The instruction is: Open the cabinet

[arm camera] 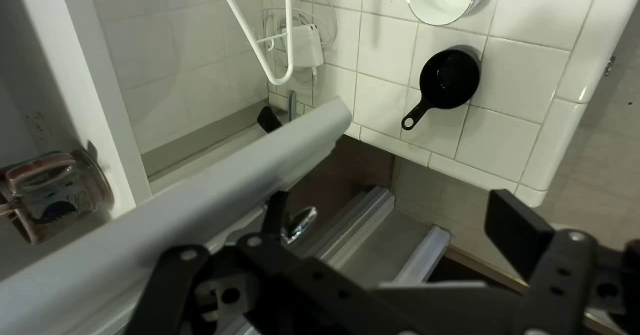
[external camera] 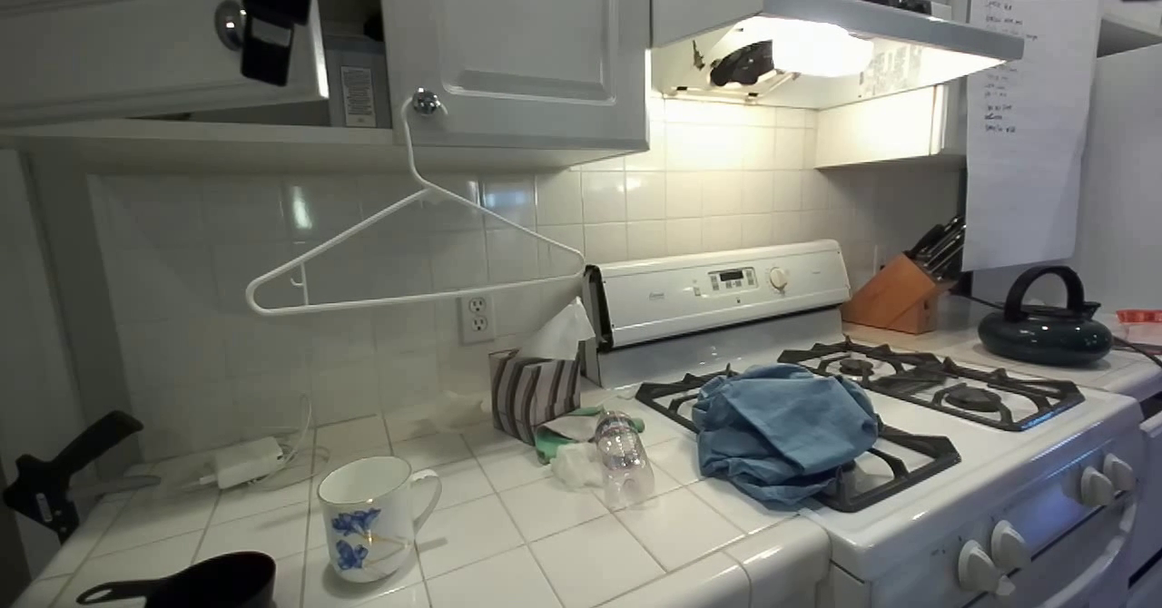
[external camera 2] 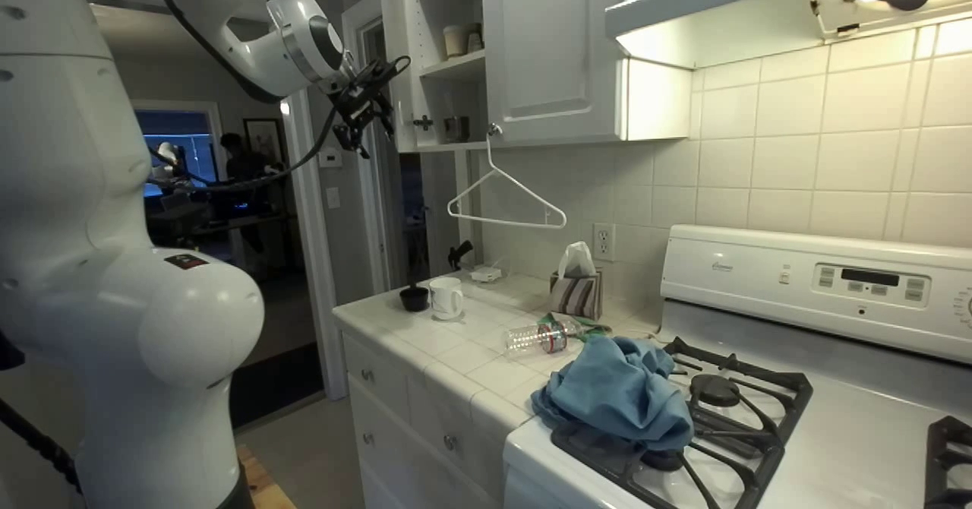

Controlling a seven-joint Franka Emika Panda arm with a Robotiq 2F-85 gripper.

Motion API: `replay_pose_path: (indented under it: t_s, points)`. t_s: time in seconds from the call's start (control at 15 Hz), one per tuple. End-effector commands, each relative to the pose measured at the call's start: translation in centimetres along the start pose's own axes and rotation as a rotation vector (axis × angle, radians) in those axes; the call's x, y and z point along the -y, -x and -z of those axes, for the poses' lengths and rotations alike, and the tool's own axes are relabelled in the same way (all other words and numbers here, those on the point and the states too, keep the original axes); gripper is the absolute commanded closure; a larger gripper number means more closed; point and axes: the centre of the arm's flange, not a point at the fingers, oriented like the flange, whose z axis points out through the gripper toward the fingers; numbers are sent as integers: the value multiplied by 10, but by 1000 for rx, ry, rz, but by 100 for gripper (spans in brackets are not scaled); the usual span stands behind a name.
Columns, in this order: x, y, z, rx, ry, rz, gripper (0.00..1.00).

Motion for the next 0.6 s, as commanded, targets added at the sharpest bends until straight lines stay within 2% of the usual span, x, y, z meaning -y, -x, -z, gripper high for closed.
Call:
replay_pose_path:
  t_s: [0.0, 0.2, 0.53]
  points:
    - [27, -34, -13, 34, -38, 111, 0]
    - [51, -60, -8, 56, -44, 151, 0]
    - [92, -95, -1, 67, -12, 129, 0]
